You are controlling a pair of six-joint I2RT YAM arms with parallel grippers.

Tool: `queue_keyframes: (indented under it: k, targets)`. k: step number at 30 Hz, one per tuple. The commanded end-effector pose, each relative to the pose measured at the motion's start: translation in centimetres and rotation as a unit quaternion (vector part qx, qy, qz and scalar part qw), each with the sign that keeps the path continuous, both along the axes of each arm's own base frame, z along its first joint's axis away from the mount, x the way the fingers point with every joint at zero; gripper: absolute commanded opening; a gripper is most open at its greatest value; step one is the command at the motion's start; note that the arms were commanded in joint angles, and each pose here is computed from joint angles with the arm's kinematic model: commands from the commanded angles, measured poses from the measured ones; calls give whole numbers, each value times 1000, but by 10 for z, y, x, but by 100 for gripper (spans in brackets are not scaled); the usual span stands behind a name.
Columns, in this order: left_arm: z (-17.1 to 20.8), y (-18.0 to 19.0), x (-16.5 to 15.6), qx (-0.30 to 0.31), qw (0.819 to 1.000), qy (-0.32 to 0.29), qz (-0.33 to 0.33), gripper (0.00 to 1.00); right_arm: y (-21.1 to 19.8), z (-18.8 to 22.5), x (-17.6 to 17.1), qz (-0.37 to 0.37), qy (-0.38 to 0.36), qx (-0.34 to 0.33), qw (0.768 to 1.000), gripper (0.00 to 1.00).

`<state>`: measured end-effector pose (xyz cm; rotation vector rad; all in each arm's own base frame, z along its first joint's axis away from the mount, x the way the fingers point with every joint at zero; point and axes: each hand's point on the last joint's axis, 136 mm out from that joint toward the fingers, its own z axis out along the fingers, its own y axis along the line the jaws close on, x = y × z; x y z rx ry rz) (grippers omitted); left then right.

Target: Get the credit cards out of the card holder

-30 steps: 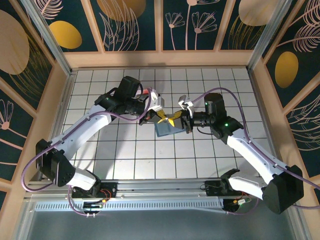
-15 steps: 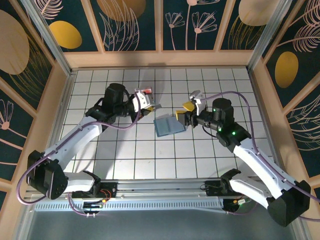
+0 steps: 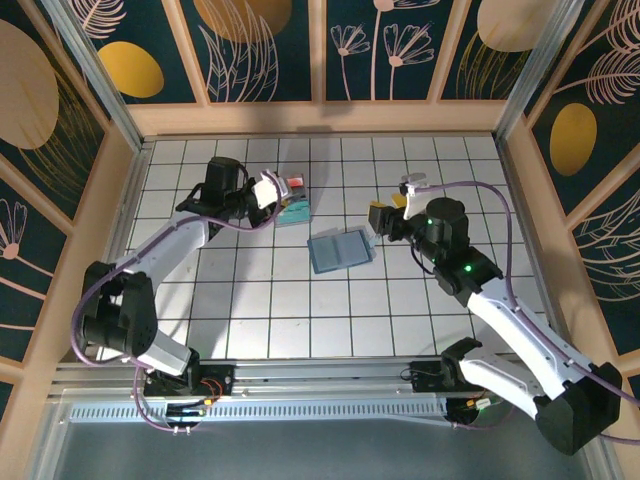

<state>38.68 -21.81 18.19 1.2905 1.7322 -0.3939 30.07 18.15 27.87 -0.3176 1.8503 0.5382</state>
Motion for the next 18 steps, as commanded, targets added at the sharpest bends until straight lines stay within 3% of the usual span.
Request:
queue_keyframes:
  k: [1, 9, 18]
  targets:
    - [1, 2, 23, 12, 999, -31, -16, 0, -8, 14, 9, -43, -8, 23, 999, 61]
    - [-33, 6, 46, 36, 998, 9, -47, 0, -11, 15, 13, -59, -2, 29, 998, 64]
    - [-50, 1, 61, 47, 996, 11, -68, 0, -15, 22, 15, -71, -7, 29, 997, 77]
